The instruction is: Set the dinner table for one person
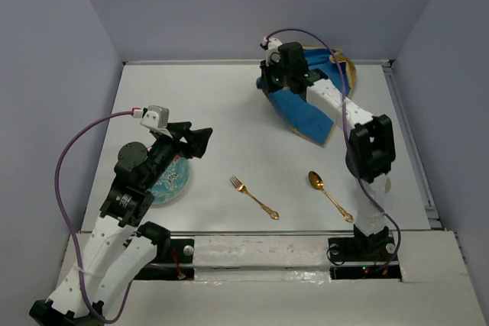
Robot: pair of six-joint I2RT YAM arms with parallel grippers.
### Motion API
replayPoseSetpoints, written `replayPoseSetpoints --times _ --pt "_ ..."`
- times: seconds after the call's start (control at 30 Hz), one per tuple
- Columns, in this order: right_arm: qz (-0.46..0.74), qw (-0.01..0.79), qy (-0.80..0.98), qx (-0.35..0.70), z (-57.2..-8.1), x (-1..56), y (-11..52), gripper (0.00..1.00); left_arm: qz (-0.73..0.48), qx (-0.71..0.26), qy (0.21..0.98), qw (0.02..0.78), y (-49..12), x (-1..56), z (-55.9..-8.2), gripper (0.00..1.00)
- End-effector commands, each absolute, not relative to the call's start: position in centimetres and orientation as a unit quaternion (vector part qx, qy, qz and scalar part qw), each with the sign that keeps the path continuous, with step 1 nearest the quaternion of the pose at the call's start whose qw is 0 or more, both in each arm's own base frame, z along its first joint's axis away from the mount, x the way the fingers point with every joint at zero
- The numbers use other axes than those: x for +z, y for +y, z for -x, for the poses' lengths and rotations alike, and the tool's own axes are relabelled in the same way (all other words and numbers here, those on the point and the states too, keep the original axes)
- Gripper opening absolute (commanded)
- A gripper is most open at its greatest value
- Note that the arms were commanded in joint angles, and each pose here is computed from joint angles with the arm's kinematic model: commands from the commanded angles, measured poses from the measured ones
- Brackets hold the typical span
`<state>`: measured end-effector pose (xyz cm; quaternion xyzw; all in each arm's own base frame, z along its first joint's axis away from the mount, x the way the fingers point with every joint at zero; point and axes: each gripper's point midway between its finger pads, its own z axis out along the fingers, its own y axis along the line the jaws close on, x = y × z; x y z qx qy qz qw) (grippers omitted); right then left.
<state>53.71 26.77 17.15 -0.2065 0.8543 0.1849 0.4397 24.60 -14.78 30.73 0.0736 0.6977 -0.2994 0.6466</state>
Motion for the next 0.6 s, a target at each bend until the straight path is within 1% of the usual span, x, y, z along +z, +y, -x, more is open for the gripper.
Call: replayPoseSetpoints --times 0.0,0.03,0.07,0.1,0.17,0.27,0.4,0.5,0.53,0.57 --pt "0.227 0.398 0.854 0.248 -45.3 16.8 28.3 0.00 -0.023 -0.319 0.689 0.650 -14.5 31.5 -25.5 0.76" --pt "0.215 0.377 0.869 0.238 -43.1 15.0 26.9 0.00 -0.016 -0.325 0.693 0.644 -14.7 31.1 -25.6 0.75" --pt "0.206 0.396 0.865 0.229 -43.4 16.4 26.5 0.00 -0.009 -0.330 0.696 0.637 -14.9 30.7 -25.8 0.73" --pt "0.199 0.374 0.880 0.213 -41.8 14.1 25.2 0.00 -0.003 -0.337 0.698 0.632 -15.1 30.4 -25.9 0.73" --pt "0.174 0.382 0.893 0.164 -41.2 13.3 22.9 0.00 0.016 -0.357 0.702 0.617 -15.7 29.5 -26.6 0.70" --pt "0.136 0.386 0.901 0.146 -40.8 13.0 19.9 0.00 0.054 -0.361 0.710 0.602 -16.0 27.8 -28.2 0.69" --pt "0.084 0.414 0.895 0.146 -42.4 13.9 17.3 0.00 0.110 -0.341 0.732 0.579 -15.8 24.1 -30.6 0.68" --pt "0.062 0.449 0.881 0.134 -45.1 15.6 16.9 0.00 0.154 -0.283 0.762 0.562 -14.9 20.0 -33.4 0.67" --pt "0.061 0.457 0.877 0.134 -45.7 16.1 17.0 0.00 0.161 -0.269 0.766 0.561 -14.7 19.5 -34.0 0.67" --pt "0.056 0.475 0.869 0.127 -47.5 17.4 16.7 0.00 0.166 -0.252 0.772 0.560 -14.4 18.9 -34.7 0.67"
